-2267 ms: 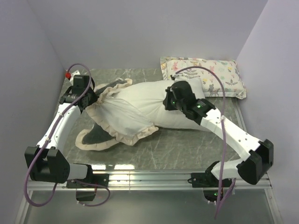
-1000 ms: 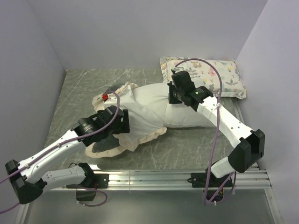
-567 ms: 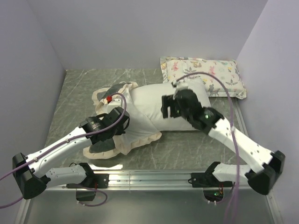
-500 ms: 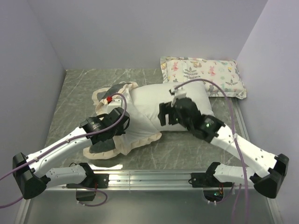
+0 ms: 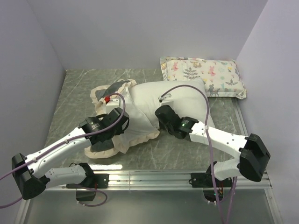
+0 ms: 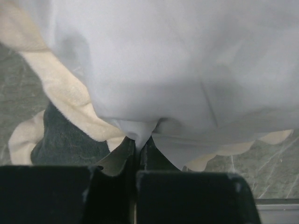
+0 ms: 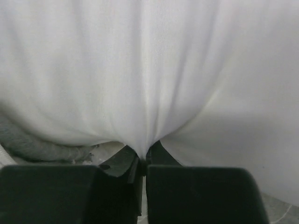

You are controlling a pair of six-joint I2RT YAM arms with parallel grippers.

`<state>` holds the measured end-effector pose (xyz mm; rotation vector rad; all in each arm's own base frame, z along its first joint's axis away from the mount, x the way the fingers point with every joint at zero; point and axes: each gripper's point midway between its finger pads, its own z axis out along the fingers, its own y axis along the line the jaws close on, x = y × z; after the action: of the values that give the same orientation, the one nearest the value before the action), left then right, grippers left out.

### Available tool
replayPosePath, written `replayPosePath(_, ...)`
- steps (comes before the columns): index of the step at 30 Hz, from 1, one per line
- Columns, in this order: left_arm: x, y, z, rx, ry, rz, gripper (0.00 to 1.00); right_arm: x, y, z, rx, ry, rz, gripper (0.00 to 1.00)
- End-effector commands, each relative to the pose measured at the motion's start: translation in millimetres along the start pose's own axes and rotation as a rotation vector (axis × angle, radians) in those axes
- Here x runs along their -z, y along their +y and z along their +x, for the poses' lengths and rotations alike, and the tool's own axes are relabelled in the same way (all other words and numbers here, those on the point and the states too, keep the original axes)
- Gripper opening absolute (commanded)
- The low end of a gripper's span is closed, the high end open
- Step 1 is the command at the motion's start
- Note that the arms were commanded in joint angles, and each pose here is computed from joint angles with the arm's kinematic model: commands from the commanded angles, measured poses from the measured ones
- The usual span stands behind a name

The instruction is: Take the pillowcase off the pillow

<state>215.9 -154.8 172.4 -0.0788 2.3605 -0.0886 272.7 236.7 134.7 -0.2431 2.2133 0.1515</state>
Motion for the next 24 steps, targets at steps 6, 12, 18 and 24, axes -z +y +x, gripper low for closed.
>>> replayPosePath(6,66.5,59.1,-93.1,0.182,-0.302,-0.186,0.00,113.1,-29.5,-164.0,-0.077,-0.282,0.040,0.00)
replayPosePath(12,95.2,130.6,-164.2,0.372,-0.501,-0.319,0.01,163.6,-64.5,-204.0,-0.110,-0.339,0.066,0.00)
replayPosePath(18,52.3,186.0,-169.3,0.446,-0.424,-0.381,0.01,148.5,-95.4,-194.5,-0.133,-0.271,0.095,0.00)
replayPosePath(24,-19.8,203.5,-159.1,0.490,-0.250,-0.312,0.00,77.3,-83.1,-156.4,-0.103,-0.113,0.032,0.00)
